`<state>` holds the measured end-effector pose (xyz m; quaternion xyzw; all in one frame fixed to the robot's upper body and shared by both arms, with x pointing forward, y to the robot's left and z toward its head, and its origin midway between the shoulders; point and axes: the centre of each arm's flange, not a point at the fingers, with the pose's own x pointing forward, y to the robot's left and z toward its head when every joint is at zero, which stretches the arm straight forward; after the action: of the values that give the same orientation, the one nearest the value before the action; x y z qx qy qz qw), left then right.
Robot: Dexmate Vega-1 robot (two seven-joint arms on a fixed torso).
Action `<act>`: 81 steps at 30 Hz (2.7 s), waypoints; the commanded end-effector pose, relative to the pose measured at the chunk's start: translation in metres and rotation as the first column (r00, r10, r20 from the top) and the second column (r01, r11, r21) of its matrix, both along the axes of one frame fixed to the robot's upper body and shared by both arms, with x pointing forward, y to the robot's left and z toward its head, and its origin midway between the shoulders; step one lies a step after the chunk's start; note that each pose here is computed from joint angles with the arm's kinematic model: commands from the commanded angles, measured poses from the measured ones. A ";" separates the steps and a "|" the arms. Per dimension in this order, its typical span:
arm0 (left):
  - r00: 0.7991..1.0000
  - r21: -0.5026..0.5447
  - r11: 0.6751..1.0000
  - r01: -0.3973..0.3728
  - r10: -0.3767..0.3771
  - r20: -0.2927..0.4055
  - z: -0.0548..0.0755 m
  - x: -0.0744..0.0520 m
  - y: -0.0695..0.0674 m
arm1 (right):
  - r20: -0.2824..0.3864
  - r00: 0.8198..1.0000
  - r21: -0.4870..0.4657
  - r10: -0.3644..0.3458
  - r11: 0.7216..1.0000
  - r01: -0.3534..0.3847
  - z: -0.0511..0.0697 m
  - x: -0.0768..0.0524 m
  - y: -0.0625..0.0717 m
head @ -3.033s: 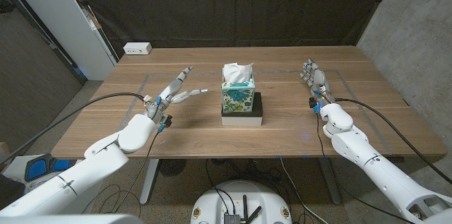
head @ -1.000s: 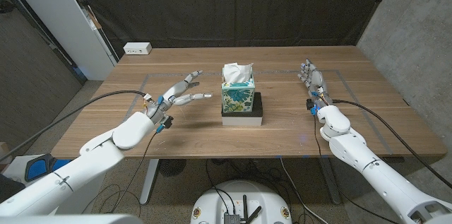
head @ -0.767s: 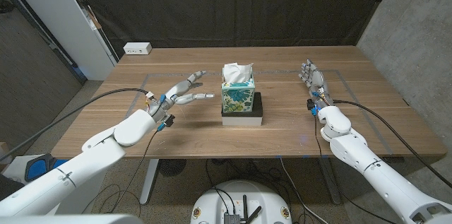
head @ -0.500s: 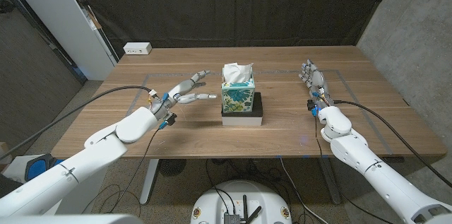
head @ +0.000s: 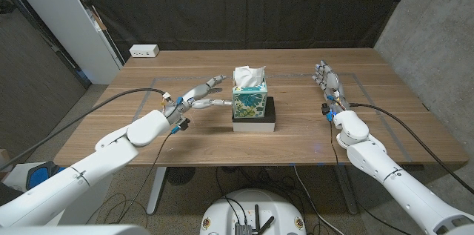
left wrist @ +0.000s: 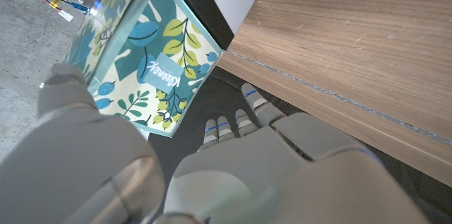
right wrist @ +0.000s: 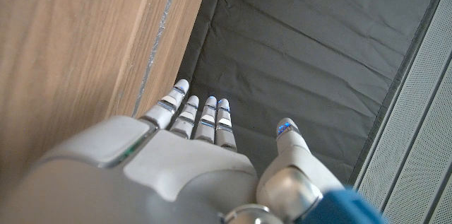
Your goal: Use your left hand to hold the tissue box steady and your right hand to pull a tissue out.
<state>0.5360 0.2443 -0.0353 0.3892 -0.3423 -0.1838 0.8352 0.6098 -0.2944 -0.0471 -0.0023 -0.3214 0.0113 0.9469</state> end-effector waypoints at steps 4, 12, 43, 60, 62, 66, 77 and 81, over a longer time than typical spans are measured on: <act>0.998 0.013 0.999 0.052 -0.051 -0.021 0.006 0.015 -0.016 | 0.014 1.000 -0.013 0.000 1.000 0.000 0.005 -0.007 -0.004; 0.997 0.034 0.997 0.075 -0.074 -0.030 0.010 0.023 -0.025 | 0.023 1.000 -0.011 -0.012 1.000 0.012 0.003 -0.013 -0.007; 0.990 0.039 0.991 0.130 -0.128 -0.057 0.022 0.033 -0.045 | 0.020 0.999 -0.038 -0.050 0.998 0.050 0.007 -0.011 -0.013; 0.990 0.020 0.992 0.126 -0.124 -0.066 0.023 0.028 -0.042 | 0.020 0.999 -0.053 -0.048 0.997 0.049 0.009 -0.008 -0.010; 0.990 0.006 0.992 0.129 -0.128 -0.066 0.026 0.028 -0.040 | 0.020 0.999 -0.054 -0.050 0.997 0.051 0.009 -0.009 -0.010; 0.987 -0.037 0.989 0.143 -0.145 -0.068 0.033 0.026 -0.033 | 0.011 0.999 -0.059 -0.046 0.997 0.047 0.008 -0.009 -0.010; 0.989 -0.036 0.990 0.137 -0.139 -0.051 0.048 0.010 -0.029 | 0.004 0.999 -0.062 -0.042 0.997 0.043 0.007 -0.012 -0.010; 0.984 -0.054 0.986 0.159 -0.163 -0.077 0.053 0.008 -0.026 | 0.003 0.999 -0.063 -0.040 0.997 0.041 0.007 -0.013 -0.010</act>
<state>0.5548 0.2120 0.0038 0.3515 -0.3450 -0.2474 0.8344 0.5989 -0.3044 -0.0393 -0.0368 -0.3253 -0.0009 0.9449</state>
